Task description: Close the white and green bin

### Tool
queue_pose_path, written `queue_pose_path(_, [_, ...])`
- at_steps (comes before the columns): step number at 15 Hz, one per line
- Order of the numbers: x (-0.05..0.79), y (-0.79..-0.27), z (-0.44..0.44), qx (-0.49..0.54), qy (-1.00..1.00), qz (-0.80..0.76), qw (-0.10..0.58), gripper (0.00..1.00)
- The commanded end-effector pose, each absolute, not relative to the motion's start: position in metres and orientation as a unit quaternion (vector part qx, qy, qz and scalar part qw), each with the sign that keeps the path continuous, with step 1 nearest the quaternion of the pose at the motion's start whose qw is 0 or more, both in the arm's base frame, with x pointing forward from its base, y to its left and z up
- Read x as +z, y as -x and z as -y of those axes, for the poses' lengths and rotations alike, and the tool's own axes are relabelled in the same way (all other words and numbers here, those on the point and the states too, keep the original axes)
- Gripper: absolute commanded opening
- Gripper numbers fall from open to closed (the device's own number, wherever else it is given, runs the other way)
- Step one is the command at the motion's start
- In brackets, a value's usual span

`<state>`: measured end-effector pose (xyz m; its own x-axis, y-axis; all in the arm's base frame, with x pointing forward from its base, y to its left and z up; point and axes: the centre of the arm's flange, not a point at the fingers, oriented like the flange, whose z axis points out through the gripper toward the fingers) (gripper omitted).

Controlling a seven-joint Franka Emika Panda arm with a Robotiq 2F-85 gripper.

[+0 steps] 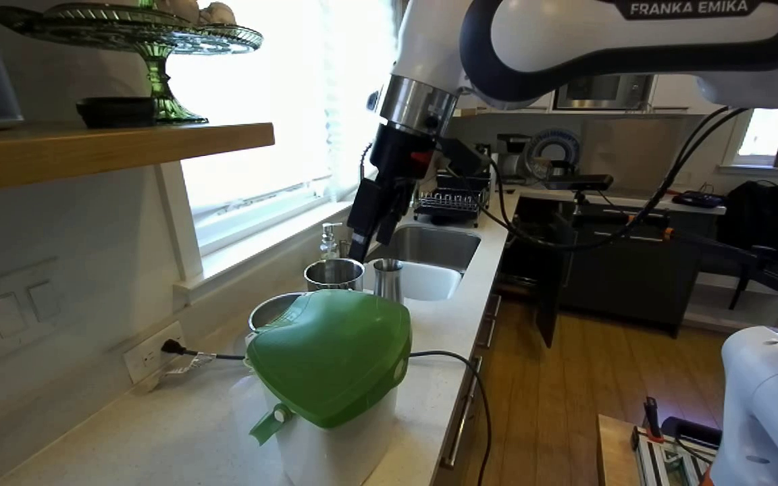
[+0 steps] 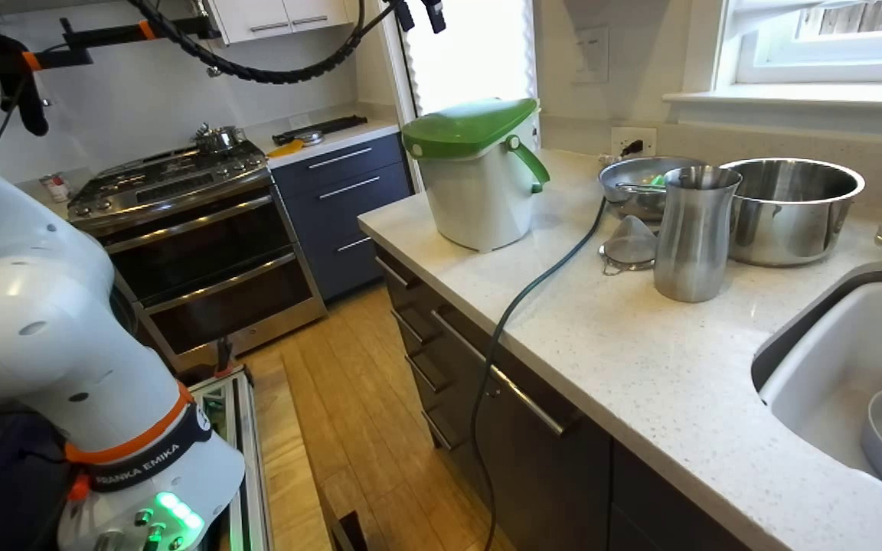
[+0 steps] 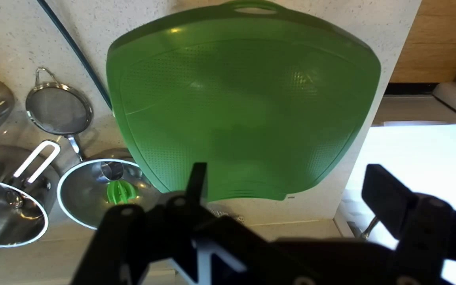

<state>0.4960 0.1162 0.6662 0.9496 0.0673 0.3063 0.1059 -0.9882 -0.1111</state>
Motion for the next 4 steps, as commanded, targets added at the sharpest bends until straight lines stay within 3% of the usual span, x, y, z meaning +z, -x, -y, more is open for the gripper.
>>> queue_pose_path(1, [0.6678, -0.4964, -0.1165, -0.154, 0.985, 0.044, 0.063, 1.0])
queue_pose_path(4, [0.6689, -0.4965, -0.1168, -0.155, 0.985, 0.045, 0.064, 1.0])
